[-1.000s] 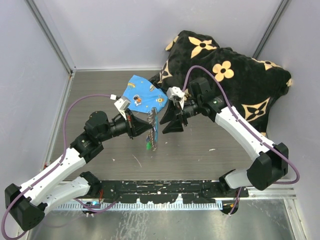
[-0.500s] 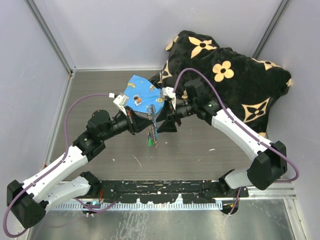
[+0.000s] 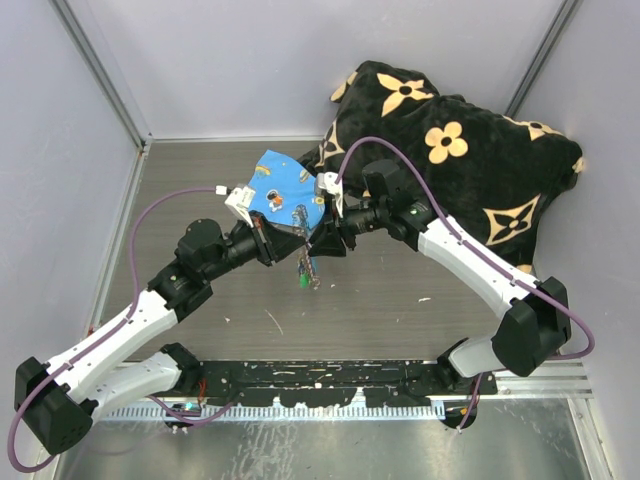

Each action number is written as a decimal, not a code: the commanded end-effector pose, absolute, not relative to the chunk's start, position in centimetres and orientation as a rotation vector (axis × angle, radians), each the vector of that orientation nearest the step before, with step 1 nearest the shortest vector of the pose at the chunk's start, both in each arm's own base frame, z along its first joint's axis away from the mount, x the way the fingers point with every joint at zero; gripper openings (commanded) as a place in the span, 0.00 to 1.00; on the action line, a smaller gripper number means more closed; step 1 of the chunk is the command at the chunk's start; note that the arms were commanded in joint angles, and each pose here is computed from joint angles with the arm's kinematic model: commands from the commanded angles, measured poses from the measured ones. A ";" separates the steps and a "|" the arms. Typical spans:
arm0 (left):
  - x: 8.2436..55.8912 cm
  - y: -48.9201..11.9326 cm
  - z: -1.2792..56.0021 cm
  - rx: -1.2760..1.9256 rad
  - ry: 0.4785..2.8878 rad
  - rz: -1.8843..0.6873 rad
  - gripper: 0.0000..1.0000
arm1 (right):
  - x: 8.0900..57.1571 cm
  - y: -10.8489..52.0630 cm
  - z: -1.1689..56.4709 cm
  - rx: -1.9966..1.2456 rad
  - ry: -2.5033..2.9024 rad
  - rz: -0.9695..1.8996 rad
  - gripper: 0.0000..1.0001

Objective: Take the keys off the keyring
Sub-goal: Remove the key from the keyring.

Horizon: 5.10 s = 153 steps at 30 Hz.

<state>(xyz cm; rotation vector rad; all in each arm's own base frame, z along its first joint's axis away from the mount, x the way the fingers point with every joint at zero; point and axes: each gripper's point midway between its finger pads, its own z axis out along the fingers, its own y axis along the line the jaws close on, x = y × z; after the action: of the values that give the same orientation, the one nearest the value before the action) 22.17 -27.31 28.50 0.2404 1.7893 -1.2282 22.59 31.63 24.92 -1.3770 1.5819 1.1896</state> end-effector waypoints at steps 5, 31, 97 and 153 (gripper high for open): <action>22.0 -27.2 33.7 0.241 1.614 -1.277 0.00 | 23.7 31.7 27.3 -1.361 1.515 1.119 0.31; 20.1 -27.9 32.6 0.593 1.617 -1.178 0.00 | 21.9 30.0 30.4 -1.448 1.398 1.185 0.01; 15.9 -27.1 30.0 1.505 1.395 -0.921 0.00 | 17.8 29.6 31.0 -1.480 1.415 1.442 0.03; 14.4 -28.0 28.2 1.638 1.363 -0.977 0.00 | 19.7 30.1 30.4 -1.679 1.505 1.122 0.17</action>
<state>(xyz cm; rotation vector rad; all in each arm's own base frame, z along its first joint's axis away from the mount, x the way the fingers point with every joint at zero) 15.92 -27.61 27.13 1.6177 1.4232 -0.9068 18.84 30.12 28.17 -1.6465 1.6132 1.2225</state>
